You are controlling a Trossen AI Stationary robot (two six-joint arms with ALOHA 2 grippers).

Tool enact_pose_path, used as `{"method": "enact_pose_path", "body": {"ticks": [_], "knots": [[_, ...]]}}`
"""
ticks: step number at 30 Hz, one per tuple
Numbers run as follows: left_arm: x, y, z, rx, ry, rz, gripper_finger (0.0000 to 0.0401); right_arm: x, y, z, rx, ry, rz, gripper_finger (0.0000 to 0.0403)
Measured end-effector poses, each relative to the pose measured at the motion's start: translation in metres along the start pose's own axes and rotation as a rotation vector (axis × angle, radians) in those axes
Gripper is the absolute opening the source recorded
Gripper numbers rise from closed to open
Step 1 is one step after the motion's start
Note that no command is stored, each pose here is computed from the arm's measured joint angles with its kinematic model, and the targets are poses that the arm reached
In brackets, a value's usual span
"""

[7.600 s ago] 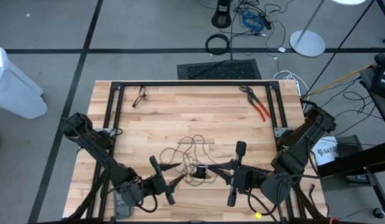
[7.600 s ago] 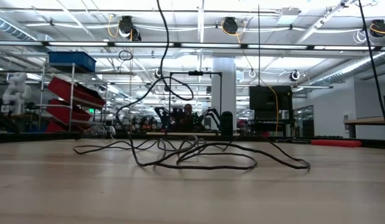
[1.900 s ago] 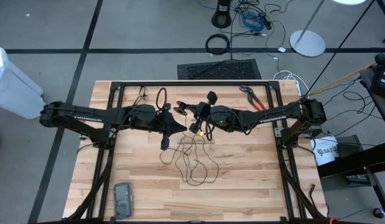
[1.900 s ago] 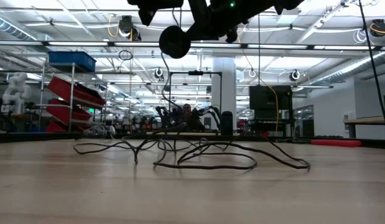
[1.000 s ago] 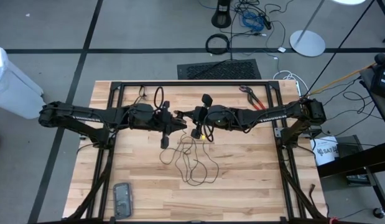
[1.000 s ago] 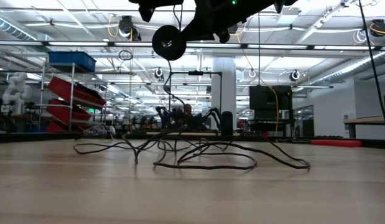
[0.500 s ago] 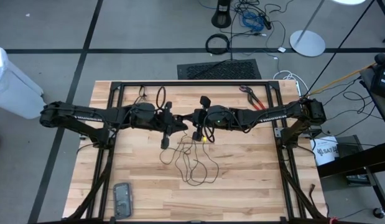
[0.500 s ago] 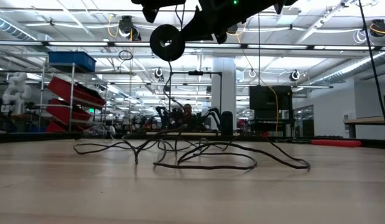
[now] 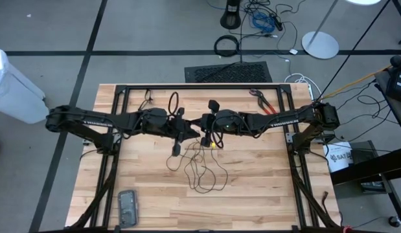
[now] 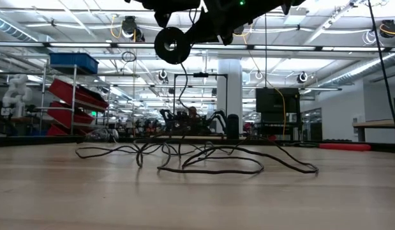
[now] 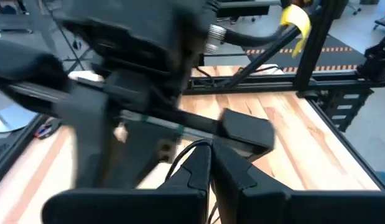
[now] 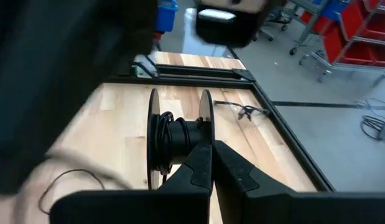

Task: Coil cords
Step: Coil the black wire onto the spool

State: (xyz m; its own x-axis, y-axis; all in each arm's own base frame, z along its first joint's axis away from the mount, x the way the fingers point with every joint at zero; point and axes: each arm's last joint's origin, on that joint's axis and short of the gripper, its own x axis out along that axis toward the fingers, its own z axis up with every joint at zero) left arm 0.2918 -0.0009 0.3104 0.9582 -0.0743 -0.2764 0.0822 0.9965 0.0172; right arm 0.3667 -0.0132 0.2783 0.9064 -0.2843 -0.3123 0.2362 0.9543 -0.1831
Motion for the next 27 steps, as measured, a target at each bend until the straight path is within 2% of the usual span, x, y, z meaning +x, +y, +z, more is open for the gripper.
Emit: {"method": "enact_pose_path", "body": {"ticks": [5,13,27], "knots": [[-0.011,0.006,0.003,-0.007,0.008,0.026,0.0013,0.000,0.002,0.000,-0.019,-0.008,0.068,0.0000],[-0.031,0.009,0.000,0.007,0.101,0.115,0.0013,0.000,0.003,-0.004,-0.030,0.030,0.094,0.0000],[-0.061,0.005,-0.006,0.001,0.241,0.109,0.0013,-0.010,0.012,0.018,-0.064,0.152,0.197,0.0000]]}}
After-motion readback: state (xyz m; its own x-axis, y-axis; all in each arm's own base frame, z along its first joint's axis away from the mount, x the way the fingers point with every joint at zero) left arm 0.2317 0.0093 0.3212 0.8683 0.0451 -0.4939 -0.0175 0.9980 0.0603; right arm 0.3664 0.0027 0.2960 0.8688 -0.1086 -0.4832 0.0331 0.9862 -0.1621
